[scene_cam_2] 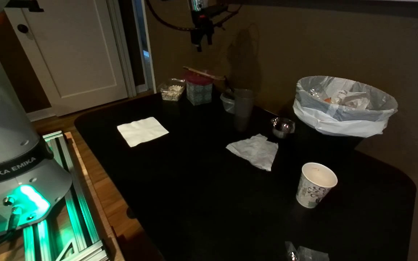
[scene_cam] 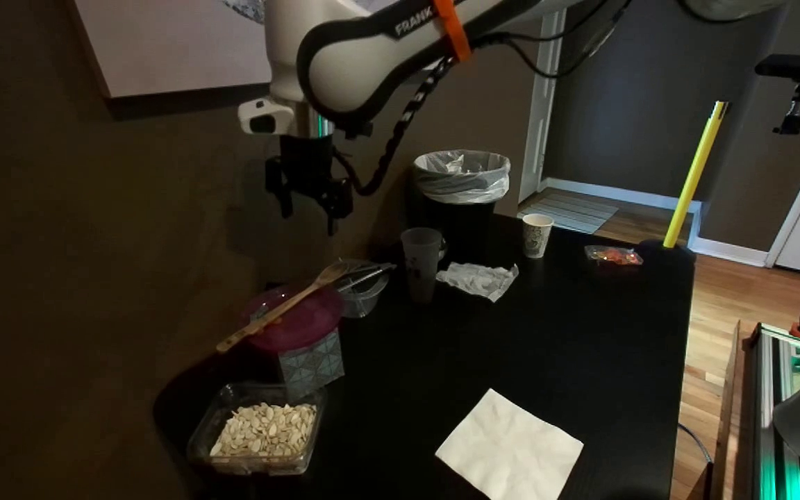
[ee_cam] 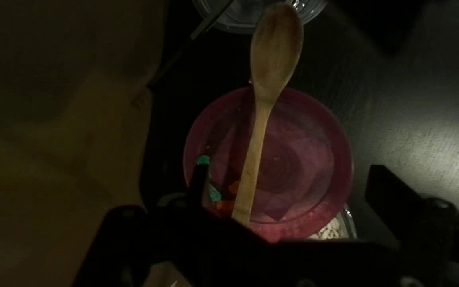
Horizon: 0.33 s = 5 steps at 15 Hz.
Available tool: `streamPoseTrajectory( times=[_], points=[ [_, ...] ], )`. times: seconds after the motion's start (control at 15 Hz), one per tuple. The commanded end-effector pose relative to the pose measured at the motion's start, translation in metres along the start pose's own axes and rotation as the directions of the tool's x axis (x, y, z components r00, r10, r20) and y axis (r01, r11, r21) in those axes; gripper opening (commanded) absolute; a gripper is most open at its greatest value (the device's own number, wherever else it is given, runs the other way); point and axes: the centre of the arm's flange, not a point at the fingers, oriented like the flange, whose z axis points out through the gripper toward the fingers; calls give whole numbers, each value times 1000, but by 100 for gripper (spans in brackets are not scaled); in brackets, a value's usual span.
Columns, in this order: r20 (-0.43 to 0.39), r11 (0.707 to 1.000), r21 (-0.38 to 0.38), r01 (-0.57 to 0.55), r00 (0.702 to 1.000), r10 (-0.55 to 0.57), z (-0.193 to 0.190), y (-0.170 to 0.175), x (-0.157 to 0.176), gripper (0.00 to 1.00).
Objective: Put the wooden spoon on the pink plate
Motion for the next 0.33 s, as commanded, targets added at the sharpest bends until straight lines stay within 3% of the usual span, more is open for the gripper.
streamPoseTrajectory(
  times=[0.0, 0.13, 0.2, 0.27],
  points=[
    [-100, 998, 0, 66, 993, -66, -47, -62, -48, 100],
    [-186, 995, -65, 76, 979, -87, -62, -81, -73, 100],
    [-111, 998, -35, 49, 992, -53, -51, -27, -50, 100],
    [-133, 997, -54, 53, 989, -60, -57, -34, -62, 100]
  ],
)
